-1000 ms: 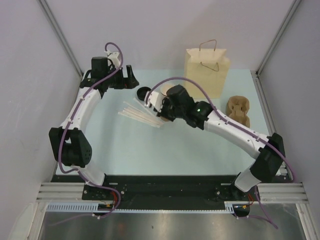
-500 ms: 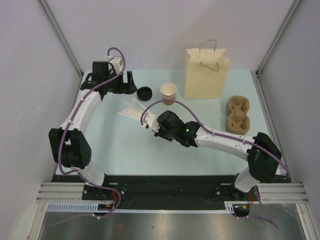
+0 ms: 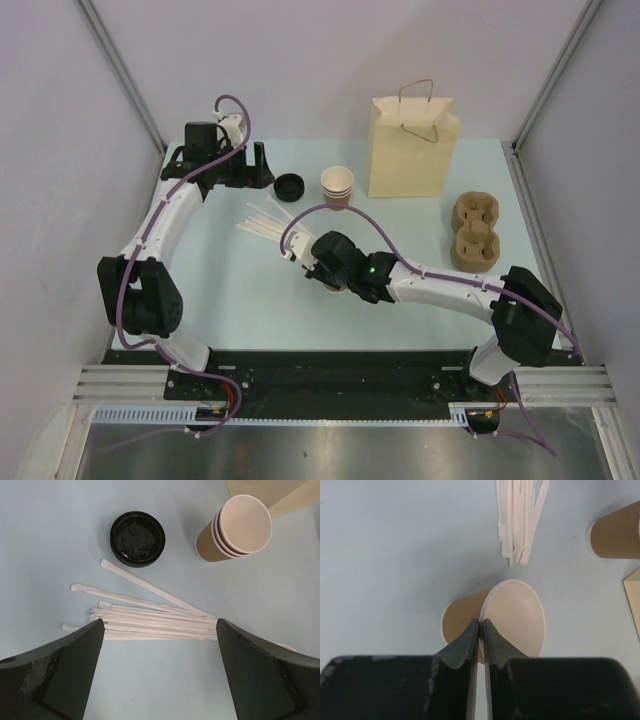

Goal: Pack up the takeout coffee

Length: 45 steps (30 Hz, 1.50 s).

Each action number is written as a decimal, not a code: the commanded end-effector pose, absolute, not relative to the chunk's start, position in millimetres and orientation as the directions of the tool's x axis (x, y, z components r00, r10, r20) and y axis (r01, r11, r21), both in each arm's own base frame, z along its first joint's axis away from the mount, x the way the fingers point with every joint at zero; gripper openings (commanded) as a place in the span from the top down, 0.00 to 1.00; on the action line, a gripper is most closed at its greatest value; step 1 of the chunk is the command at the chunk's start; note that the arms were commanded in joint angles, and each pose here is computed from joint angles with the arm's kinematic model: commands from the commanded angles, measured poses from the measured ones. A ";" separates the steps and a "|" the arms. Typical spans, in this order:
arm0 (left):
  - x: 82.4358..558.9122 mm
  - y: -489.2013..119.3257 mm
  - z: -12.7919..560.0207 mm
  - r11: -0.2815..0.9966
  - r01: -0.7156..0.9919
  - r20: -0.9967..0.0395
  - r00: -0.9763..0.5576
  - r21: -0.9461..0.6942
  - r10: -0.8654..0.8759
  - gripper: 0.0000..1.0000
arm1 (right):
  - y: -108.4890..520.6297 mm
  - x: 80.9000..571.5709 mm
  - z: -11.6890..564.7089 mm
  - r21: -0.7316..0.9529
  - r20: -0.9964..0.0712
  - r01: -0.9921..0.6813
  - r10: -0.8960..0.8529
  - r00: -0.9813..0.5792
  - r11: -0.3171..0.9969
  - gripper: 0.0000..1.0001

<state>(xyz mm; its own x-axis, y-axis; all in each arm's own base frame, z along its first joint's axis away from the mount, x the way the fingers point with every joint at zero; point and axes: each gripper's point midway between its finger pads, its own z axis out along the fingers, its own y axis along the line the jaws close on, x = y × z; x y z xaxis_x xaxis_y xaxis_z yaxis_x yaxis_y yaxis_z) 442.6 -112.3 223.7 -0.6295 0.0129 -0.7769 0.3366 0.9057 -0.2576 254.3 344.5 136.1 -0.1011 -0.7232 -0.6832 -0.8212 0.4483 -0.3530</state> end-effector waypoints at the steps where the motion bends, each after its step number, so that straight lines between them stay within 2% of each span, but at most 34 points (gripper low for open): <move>1: 445.7 -113.4 235.5 0.903 0.349 -0.800 -0.600 -0.252 0.009 0.01 | 349.3 253.6 136.4 -0.334 -0.713 -0.808 -0.690 -0.120 0.486 0.89; 5: 445.3 -113.6 234.0 0.902 0.349 -0.797 -0.604 -0.254 0.009 0.01 | 349.5 245.1 132.8 -0.313 -0.709 -0.821 -0.693 -0.132 0.477 0.87; 8: 444.4 -114.0 234.2 0.900 0.356 -0.798 -0.603 -0.252 0.015 0.01 | 352.0 234.9 134.0 -0.303 -0.708 -0.836 -0.695 -0.125 0.458 0.73; 9: 443.6 -114.0 234.4 0.899 0.358 -0.798 -0.603 -0.251 0.018 0.00 | 352.5 232.9 136.5 -0.299 -0.712 -0.838 -0.691 -0.123 0.457 0.63; 11: 442.9 -115.5 234.8 0.894 0.373 -0.800 -0.599 -0.249 0.028 0.00 | 354.4 226.7 139.5 -0.294 -0.714 -0.847 -0.690 -0.114 0.443 0.57; 13: 443.1 -115.5 237.1 0.893 0.381 -0.805 -0.592 -0.241 0.036 0.00 | 354.9 221.9 145.1 -0.288 -0.722 -0.853 -0.684 -0.106 0.436 0.46; 14: 443.0 -115.4 236.9 0.892 0.386 -0.805 -0.592 -0.237 0.043 0.00 | 355.4 220.0 149.3 -0.285 -0.729 -0.854 -0.677 -0.102 0.435 0.40; 15: 443.5 -115.5 236.2 0.891 0.390 -0.805 -0.591 -0.233 0.048 0.01 | 356.2 218.1 152.3 -0.278 -0.735 -0.858 -0.671 -0.101 0.433 0.31; 18: 446.9 -115.3 238.4 0.884 0.423 -0.816 -0.571 -0.199 0.089 0.01 | 355.8 216.5 172.7 -0.267 -0.752 -0.860 -0.652 -0.096 0.435 0.15; 22: 459.7 -119.7 241.5 0.855 0.499 -0.837 -0.521 -0.141 0.166 0.01 | 352.1 219.1 200.7 -0.203 -0.765 -0.881 -0.631 -0.130 0.428 0.02; 25: 471.7 -132.6 233.4 0.814 0.572 -0.835 -0.494 -0.101 0.243 0.01 | 347.7 233.1 231.1 -0.100 -0.800 -0.887 -0.567 -0.197 0.450 0.00; 27: 476.3 -141.2 221.8 0.796 0.601 -0.811 -0.503 -0.079 0.299 0.06 | 331.8 259.6 252.1 -0.040 -0.822 -0.859 -0.506 -0.262 0.510 0.00; 28: 485.8 -143.5 232.8 0.786 0.617 -0.822 -0.463 -0.031 0.332 0.09 | 328.8 263.5 257.5 0.017 -0.830 -0.865 -0.476 -0.293 0.502 0.00; 29: 490.1 -149.2 211.2 0.779 0.626 -0.787 -0.501 -0.041 0.361 0.15 | 323.4 270.1 263.7 0.060 -0.835 -0.851 -0.441 -0.328 0.521 0.00; 31: 501.9 -153.0 213.2 0.773 0.634 -0.778 -0.490 -0.007 0.395 0.20 | 302.5 293.2 276.1 0.117 -0.848 -0.817 -0.372 -0.378 0.564 0.00; 32: 508.1 -157.4 198.8 0.770 0.638 -0.759 -0.506 -0.011 0.409 0.26 | 297.4 298.2 278.4 0.139 -0.849 -0.802 -0.347 -0.398 0.580 0.00; 39: 532.0 -182.4 166.9 0.743 0.669 -0.720 -0.503 0.027 0.479 0.44 | 250.9 339.8 279.9 0.220 -0.841 -0.697 -0.229 -0.490 0.683 0.00; 45: 540.8 -194.9 139.6 0.750 0.661 -0.707 -0.528 0.005 0.471 0.54 | 232.1 352.8 276.6 0.260 -0.828 -0.657 -0.186 -0.528 0.707 0.00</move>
